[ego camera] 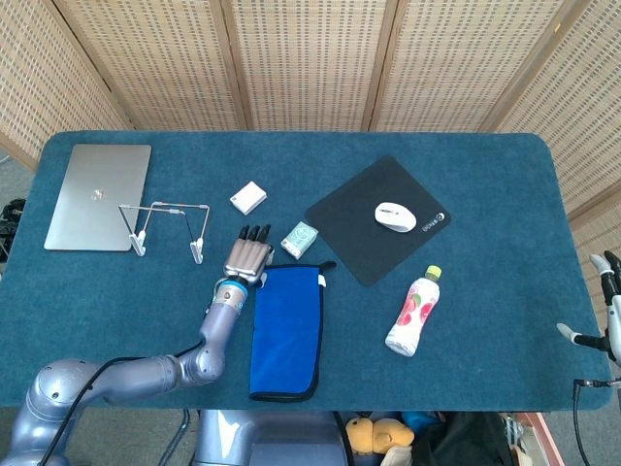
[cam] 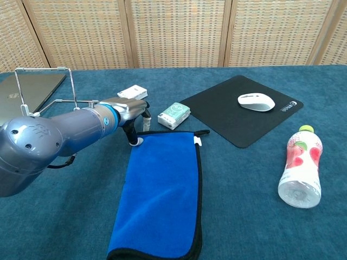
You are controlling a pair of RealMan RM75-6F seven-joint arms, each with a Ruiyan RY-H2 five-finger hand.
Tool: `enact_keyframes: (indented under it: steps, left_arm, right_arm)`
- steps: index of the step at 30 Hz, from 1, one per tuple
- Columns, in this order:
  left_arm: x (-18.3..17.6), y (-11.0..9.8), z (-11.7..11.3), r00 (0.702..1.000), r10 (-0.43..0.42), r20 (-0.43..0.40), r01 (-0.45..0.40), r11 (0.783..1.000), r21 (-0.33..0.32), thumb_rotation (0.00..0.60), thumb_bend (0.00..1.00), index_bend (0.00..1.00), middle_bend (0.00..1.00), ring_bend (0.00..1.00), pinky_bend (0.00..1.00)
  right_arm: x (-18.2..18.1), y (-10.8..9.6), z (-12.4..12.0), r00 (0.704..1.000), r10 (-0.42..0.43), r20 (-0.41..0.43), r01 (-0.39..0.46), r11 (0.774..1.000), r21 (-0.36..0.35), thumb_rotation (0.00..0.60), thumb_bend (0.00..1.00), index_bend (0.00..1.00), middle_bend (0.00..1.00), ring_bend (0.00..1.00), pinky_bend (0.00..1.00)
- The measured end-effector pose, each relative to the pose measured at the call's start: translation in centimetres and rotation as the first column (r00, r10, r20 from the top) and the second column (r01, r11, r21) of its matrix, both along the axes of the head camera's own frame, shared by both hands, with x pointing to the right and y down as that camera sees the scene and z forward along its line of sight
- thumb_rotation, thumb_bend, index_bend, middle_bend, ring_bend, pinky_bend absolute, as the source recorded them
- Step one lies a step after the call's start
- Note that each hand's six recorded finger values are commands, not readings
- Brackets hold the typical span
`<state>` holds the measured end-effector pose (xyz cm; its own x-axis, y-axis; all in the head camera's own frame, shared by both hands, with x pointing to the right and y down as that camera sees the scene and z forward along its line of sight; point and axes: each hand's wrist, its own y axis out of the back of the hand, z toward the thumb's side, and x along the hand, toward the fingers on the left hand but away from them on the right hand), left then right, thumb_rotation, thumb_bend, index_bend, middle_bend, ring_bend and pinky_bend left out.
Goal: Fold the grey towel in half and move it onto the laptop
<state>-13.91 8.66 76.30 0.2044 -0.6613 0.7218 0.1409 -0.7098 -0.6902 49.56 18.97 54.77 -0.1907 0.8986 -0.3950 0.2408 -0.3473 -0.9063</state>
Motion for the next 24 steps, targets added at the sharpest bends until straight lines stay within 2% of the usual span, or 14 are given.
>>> enact_keyframes:
  steps: [2, 9, 17, 24]
  left_arm:
    - [0.01, 0.13, 0.09, 1.0, 0.001, 0.002, -0.001, 1.0, -0.007, 0.6, 0.33, 0.49, 0.0, 0.0, 0.0]
    - [0.26, 0.47, 0.01, 1.0, 0.011, 0.005, -0.011, 1.0, -0.02, 0.6, 0.36, 0.67, 0.0, 0.0, 0.0]
    - [0.55, 0.8, -0.36, 1.0, 0.019, -0.002, -0.019, 0.999, -0.028, 0.6, 0.41, 0.77, 0.0, 0.0, 0.0]
    - [0.69, 0.79, -0.86, 1.0, 0.018, -0.009, -0.018, 1.0, -0.021, 0.6, 0.41, 0.81, 0.0, 0.0, 0.0]
  right_arm:
    - [0.02, 0.0, 0.0, 1.0, 0.001, 0.001, -0.001, 1.0, 0.0, 0.6, 0.0, 0.0, 0.0, 0.0, 0.0]
    - [0.04, 0.01, -0.04, 1.0, 0.001, 0.001, -0.001, 1.0, 0.001, 0.6, 0.0, 0.0, 0.0, 0.0, 0.0]
    - [0.07, 0.0, -0.1, 1.0, 0.003, 0.002, -0.003, 1.0, 0.003, 0.6, 0.0, 0.0, 0.0, 0.0, 0.0]
    - [0.1, 0.01, -0.22, 1.0, 0.003, 0.005, -0.003, 1.0, 0.006, 0.6, 0.0, 0.0, 0.0, 0.0, 0.0]
